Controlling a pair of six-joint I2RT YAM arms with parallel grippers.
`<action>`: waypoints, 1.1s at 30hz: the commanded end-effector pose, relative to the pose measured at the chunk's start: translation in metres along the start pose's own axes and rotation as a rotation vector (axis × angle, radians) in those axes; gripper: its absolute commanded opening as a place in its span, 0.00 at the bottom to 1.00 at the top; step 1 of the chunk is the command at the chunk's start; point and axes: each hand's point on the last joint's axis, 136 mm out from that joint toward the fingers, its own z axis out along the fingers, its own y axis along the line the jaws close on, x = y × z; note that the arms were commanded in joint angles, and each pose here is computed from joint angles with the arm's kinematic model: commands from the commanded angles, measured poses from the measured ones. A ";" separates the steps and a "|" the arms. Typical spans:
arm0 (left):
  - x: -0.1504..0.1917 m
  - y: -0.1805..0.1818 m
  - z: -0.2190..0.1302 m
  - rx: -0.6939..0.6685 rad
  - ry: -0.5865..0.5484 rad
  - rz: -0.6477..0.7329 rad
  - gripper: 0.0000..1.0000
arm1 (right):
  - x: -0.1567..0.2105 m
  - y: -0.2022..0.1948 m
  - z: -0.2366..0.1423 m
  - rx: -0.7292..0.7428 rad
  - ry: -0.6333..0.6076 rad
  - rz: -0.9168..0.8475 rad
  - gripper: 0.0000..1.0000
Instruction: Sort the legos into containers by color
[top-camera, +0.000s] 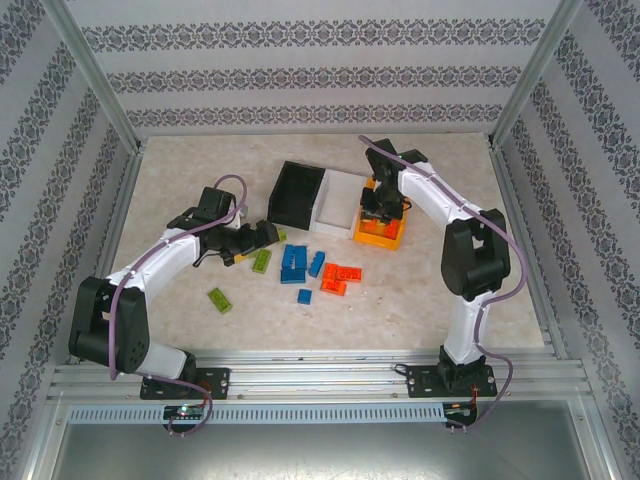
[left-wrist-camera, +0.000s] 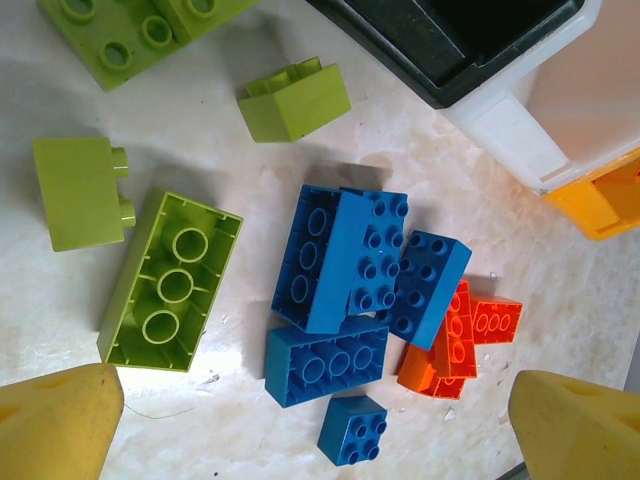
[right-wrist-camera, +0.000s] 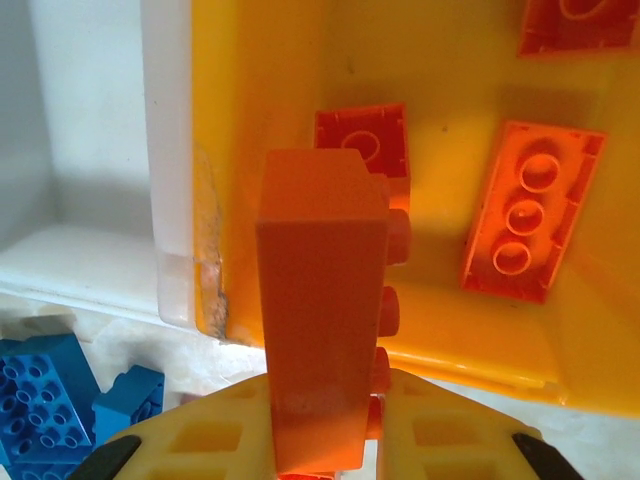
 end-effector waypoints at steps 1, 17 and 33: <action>0.001 0.004 -0.003 -0.020 0.011 0.018 0.99 | -0.008 0.004 -0.001 -0.010 -0.005 -0.016 0.24; 0.008 0.017 -0.014 -0.034 -0.007 0.012 1.00 | -0.016 -0.004 0.004 0.052 -0.005 -0.024 0.46; -0.006 0.006 -0.017 0.021 -0.056 0.009 1.00 | -0.026 0.028 -0.170 -0.080 -0.302 -0.049 0.70</action>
